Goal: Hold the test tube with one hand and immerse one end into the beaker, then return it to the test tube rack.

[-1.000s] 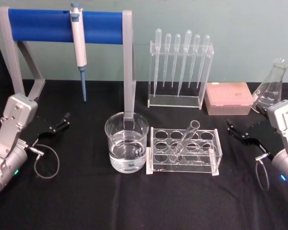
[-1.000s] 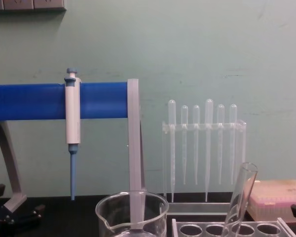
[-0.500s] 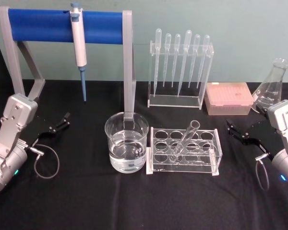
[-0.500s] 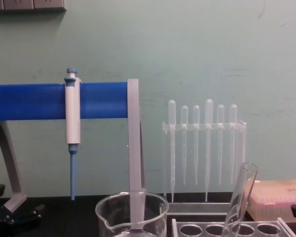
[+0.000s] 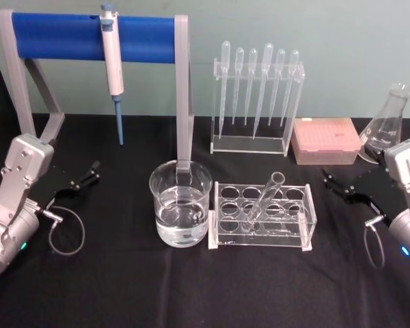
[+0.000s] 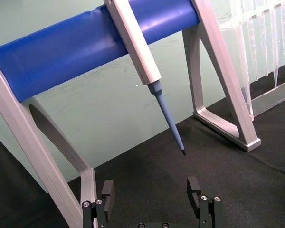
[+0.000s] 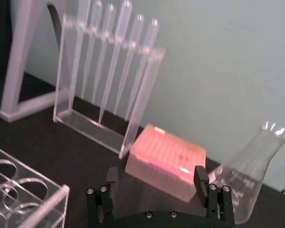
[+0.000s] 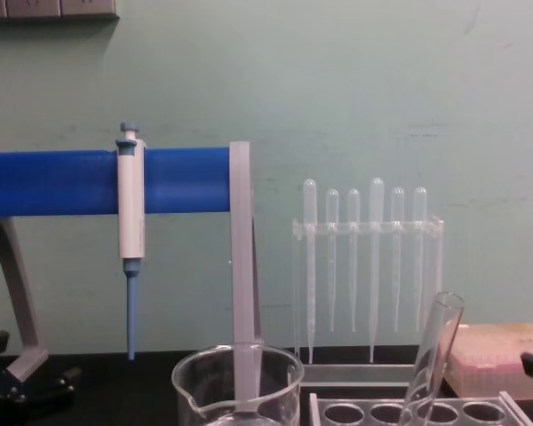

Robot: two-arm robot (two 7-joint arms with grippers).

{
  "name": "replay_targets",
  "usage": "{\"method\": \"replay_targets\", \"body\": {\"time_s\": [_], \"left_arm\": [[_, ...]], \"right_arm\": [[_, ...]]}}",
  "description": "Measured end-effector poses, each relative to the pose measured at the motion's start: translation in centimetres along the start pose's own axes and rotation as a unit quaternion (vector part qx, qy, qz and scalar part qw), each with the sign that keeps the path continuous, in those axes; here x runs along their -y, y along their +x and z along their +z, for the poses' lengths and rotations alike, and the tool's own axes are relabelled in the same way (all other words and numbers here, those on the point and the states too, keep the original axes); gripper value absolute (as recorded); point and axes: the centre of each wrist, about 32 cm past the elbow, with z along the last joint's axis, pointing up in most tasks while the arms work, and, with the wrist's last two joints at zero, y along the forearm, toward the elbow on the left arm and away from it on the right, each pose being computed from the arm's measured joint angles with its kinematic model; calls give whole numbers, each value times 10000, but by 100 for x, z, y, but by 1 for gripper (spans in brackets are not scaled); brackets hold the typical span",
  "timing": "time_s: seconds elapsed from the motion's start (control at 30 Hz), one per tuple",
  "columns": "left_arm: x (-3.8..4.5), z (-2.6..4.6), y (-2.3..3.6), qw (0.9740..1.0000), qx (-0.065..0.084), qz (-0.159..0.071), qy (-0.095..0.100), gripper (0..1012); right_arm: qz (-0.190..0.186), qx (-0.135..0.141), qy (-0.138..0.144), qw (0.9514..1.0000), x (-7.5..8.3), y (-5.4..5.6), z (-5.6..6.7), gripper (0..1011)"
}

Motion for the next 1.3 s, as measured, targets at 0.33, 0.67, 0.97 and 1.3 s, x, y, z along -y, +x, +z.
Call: {"method": "replay_targets", "body": {"time_s": [0.33, 0.67, 0.97, 1.3], "left_arm": [[0, 0, 0, 10000, 0, 0, 0, 1000], [0, 0, 0, 10000, 0, 0, 0, 1000], [0, 0, 0, 10000, 0, 0, 0, 1000], [0, 0, 0, 10000, 0, 0, 0, 1000]], "right_arm": [[55, -59, 455, 9989, 117, 106, 266, 1004], [461, -406, 662, 9959, 365, 325, 454, 1004], [1347, -614, 601, 9872, 590, 481, 447, 1004], [2407, -640, 653, 9663, 658, 526, 343, 1004]]}}
